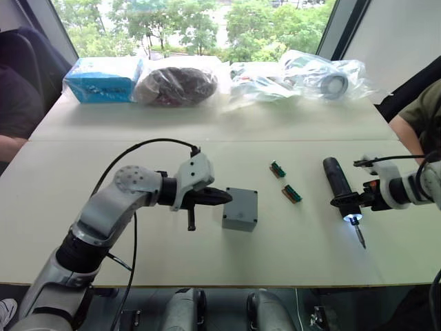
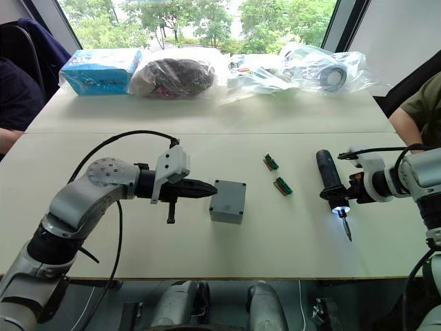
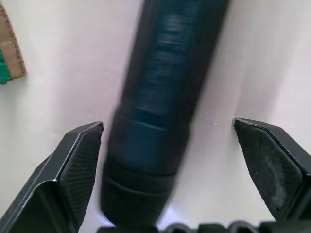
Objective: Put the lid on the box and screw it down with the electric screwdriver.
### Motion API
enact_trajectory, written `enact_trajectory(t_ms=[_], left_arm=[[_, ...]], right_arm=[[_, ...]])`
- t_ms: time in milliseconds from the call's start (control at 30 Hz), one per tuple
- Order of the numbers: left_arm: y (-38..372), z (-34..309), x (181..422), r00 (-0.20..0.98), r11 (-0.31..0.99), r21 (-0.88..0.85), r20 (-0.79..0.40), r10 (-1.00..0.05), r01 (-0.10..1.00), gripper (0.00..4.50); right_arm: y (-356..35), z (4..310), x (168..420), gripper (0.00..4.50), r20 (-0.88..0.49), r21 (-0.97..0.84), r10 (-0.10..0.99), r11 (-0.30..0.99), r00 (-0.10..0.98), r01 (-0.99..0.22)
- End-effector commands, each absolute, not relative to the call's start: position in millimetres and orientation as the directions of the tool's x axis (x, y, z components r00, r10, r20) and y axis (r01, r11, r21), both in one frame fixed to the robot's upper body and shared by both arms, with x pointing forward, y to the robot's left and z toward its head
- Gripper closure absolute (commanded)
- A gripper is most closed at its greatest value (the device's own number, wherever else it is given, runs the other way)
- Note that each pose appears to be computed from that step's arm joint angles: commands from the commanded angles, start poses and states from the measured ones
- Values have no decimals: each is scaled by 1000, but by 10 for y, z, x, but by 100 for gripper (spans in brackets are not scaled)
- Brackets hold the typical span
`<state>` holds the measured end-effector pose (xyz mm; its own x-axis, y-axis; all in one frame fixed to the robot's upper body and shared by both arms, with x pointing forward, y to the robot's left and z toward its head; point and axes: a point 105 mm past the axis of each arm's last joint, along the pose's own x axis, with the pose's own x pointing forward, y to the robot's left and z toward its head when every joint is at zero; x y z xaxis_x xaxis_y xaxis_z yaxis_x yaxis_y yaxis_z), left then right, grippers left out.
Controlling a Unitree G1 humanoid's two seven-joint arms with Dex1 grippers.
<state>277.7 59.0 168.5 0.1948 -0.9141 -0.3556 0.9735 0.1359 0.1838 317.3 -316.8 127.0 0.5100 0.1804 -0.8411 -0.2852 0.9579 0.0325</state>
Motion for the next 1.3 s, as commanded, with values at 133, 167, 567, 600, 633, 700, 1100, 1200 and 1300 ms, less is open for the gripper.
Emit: enact_trajectory(t_ms=[133, 167, 567, 600, 633, 700, 1100, 1200, 1300], left_arm=[[802, 1875, 2969, 279, 195, 261, -337, -899, 945, 450], [837, 1885, 3002, 289, 204, 265, -338, -896, 942, 450], [1085, 1525, 3293, 341, 247, 254, -455, -822, 935, 450], [1051, 1461, 3286, 327, 234, 248, -465, -822, 940, 450], [1006, 1420, 3281, 315, 227, 236, -464, -828, 945, 450], [897, 1370, 3267, 287, 209, 214, -454, -843, 954, 450], [465, 1244, 3248, 192, 107, 205, -455, -870, 973, 450], [410, 1272, 3303, 202, 121, 209, -430, -880, 970, 450], [407, 1278, 3370, 228, 140, 228, -427, -875, 964, 450]], right_arm=[[-2871, 2152, 3275, 6, -687, -198, 255, 836, 681, -512], [-2765, 2245, 3254, 6, -663, -185, 298, 824, 687, -536], [-1637, 1760, 2554, 6, -573, 32, 696, 548, 434, -836], [-1577, 1663, 2533, 6, -580, 30, 695, 539, 425, -842], [-1526, 1578, 2518, 6, -589, 18, 692, 528, 418, -849], [-1442, 1462, 2519, 6, -593, 7, 691, 518, 414, -856], [-1099, 1174, 2358, 6, -597, 85, 747, 421, 292, -903], [-1031, 1191, 2302, 6, -578, 120, 772, 401, 264, -908], [-1017, 1213, 2260, 6, -573, 129, 778, 399, 260, -908]])
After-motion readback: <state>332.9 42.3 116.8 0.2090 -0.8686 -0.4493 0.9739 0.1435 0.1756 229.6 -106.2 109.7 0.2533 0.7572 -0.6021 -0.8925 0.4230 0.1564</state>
